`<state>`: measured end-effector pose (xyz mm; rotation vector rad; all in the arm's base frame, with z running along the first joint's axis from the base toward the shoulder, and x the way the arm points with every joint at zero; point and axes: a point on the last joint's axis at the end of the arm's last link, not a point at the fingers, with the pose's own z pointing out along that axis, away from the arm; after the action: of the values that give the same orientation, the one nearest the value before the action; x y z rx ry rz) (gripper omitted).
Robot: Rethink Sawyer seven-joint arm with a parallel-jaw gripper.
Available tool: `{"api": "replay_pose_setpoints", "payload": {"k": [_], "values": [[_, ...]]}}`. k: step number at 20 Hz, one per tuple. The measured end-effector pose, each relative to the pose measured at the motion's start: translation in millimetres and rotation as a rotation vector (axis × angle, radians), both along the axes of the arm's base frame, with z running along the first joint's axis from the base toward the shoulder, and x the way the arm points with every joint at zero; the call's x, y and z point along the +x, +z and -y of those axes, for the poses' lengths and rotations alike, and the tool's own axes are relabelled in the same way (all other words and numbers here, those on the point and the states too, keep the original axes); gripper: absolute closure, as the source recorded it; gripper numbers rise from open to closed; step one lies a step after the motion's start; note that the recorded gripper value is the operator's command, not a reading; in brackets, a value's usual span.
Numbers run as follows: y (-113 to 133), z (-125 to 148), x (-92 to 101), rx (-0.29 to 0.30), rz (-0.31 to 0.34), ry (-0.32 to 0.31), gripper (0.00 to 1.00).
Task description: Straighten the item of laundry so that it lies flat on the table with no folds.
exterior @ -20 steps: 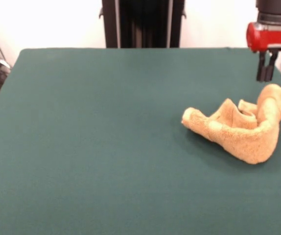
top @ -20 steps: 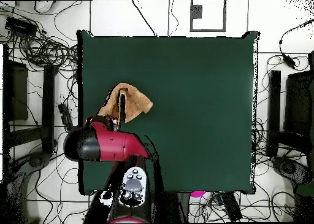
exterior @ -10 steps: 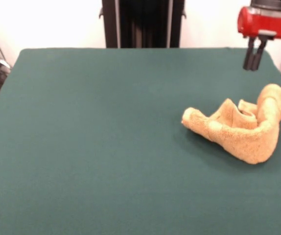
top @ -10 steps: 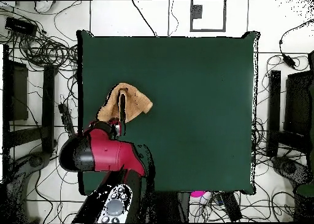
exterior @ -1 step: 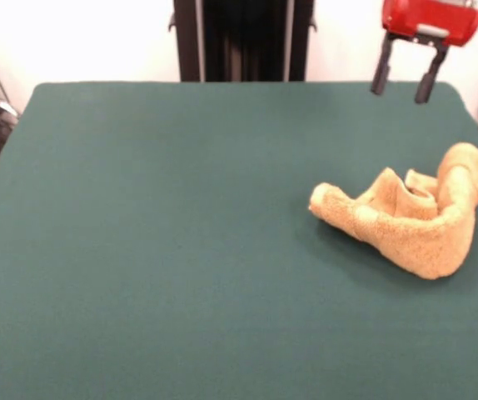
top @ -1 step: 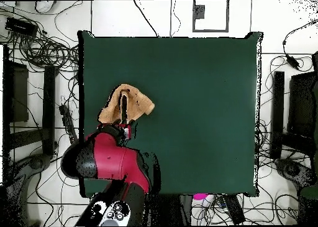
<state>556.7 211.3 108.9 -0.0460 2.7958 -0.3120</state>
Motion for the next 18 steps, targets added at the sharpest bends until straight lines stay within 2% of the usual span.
{"api": "replay_pose_setpoints", "payload": {"k": [7, 11, 15, 18], "values": [[4.5, 13.3, 9.9, -0.015, 0.061, -0.020, 0.00], [0.2, 27.6, 19.1, -0.030, 0.122, -0.025, 0.00], [-14.9, 46.1, 26.0, -0.039, 0.146, -0.042, 0.00], [-33.6, 63.6, 29.5, -0.027, 0.128, -0.076, 0.00]]}}
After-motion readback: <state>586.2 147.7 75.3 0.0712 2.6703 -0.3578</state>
